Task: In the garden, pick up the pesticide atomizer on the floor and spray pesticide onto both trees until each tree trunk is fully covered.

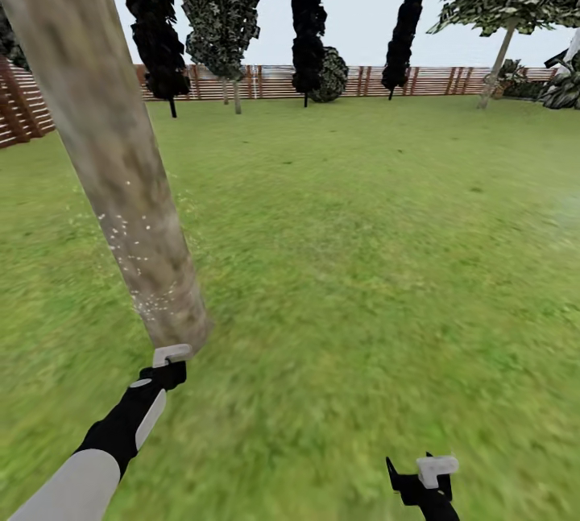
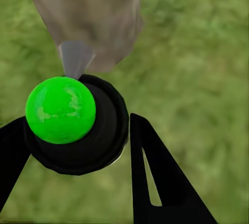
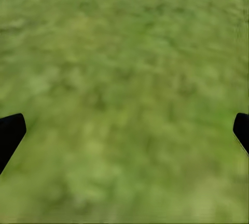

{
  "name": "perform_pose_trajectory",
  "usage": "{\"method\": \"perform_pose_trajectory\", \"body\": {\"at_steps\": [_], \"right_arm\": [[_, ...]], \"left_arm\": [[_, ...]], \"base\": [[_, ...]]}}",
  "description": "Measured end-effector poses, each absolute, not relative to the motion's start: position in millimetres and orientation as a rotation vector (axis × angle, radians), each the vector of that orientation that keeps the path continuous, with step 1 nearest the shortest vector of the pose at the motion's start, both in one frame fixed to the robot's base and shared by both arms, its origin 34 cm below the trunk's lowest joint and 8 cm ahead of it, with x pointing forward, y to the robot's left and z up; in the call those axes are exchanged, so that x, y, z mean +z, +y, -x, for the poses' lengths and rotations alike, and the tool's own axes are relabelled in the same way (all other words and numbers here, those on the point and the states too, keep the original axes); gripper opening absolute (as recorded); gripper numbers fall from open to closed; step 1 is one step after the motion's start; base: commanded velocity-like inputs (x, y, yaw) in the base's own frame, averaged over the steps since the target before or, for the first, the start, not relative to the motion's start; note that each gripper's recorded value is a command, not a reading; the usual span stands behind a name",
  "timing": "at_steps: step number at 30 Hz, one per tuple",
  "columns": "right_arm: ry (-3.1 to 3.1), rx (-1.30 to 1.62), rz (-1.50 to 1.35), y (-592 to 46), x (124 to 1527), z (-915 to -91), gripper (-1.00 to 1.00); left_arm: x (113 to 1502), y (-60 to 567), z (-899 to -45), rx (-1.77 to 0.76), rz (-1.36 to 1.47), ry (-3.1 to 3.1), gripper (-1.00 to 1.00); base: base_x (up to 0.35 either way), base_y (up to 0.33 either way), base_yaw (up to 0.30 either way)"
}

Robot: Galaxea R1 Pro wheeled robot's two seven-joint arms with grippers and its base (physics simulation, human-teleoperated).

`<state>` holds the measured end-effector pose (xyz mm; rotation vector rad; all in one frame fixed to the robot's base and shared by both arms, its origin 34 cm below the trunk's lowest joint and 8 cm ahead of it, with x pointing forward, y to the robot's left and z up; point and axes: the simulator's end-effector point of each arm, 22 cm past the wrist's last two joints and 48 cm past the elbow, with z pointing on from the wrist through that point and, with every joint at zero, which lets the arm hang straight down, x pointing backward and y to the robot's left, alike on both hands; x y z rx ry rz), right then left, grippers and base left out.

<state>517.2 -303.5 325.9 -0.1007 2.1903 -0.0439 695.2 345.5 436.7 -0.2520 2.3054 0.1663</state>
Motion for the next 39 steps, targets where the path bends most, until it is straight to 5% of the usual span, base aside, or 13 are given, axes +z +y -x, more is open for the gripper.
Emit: {"method": "perform_pose_trajectory", "body": {"at_steps": [10, 24, 39], "right_arm": [[2.190, -0.043, 0.101, -303.3, 325.9, -517.2, 1.00], [2.190, -0.043, 0.101, -303.3, 325.9, -517.2, 1.00], [2.190, -0.043, 0.101, -303.3, 325.9, -517.2, 1.00]], "left_arm": [[436.8, 345.8, -695.3, 0.166, 0.253, 2.305, -1.00], [437.0, 346.2, -695.3, 0.167, 0.253, 2.305, -1.00], [437.1, 346.7, -695.3, 0.171, 0.252, 2.305, -1.00]], "base": [[0.147, -0.263, 0.264], [0.140, -0.263, 0.035], [0.113, -0.263, 0.269]]}}
